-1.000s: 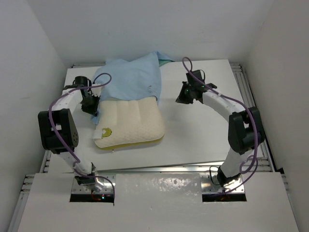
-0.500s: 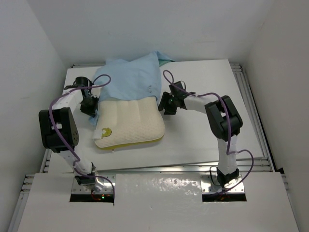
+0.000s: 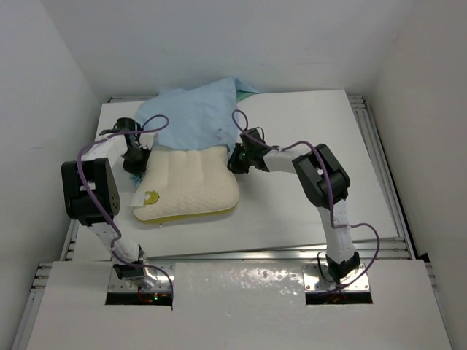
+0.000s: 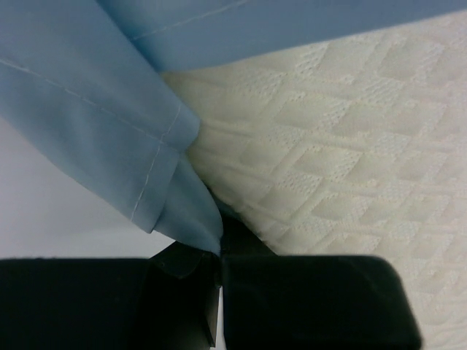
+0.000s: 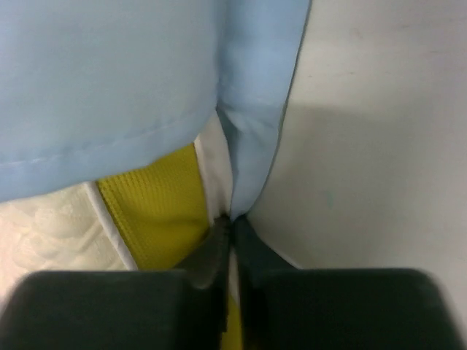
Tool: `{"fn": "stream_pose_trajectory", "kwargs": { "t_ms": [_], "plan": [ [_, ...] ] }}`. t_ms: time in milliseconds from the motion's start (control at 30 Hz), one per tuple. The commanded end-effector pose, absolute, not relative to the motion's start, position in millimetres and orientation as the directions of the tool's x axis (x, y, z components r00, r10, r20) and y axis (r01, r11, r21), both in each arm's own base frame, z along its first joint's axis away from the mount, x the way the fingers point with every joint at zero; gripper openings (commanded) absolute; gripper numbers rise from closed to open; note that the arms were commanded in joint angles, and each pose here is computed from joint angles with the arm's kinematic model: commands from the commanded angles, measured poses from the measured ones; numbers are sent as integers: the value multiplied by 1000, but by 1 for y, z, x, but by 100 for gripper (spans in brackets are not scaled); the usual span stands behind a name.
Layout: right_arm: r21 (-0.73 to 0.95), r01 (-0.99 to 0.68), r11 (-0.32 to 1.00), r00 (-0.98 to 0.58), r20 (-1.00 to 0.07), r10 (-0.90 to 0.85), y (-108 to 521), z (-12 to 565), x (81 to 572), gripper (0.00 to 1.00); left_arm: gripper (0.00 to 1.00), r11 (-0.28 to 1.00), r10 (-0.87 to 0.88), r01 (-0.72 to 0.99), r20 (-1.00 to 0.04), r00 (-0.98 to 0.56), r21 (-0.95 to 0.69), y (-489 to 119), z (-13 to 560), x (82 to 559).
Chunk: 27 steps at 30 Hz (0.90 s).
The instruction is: Put the pillow into the pillowcase
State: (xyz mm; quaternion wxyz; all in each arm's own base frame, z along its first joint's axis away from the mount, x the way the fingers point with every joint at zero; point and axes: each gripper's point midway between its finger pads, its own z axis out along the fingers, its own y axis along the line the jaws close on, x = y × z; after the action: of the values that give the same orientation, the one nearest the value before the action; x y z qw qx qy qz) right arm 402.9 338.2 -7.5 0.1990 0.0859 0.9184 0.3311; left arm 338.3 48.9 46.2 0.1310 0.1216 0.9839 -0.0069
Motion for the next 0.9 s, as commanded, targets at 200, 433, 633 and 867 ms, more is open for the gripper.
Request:
{"fn": "stream_pose_trajectory", "kwargs": {
  "t_ms": [200,433,633,867],
  "plan": [
    [764,32,645,-823,-346,450,316,36,412,0,0,935,232,300,-314,-921,-187,13,79,345],
    [898,-202,392,-781,-389,489,302,208,385,0,0,824,319,480,-453,-833,-302,-13,185,360],
    [898,-226,378,-737,-412,537,272,243,384,0,0,806,278,522,-602,-748,-277,-23,239,391],
    [737,-116,665,-794,-472,384,252,168,378,37,26,884,324,418,-372,-870,-208,13,162,369]
  ]
}}
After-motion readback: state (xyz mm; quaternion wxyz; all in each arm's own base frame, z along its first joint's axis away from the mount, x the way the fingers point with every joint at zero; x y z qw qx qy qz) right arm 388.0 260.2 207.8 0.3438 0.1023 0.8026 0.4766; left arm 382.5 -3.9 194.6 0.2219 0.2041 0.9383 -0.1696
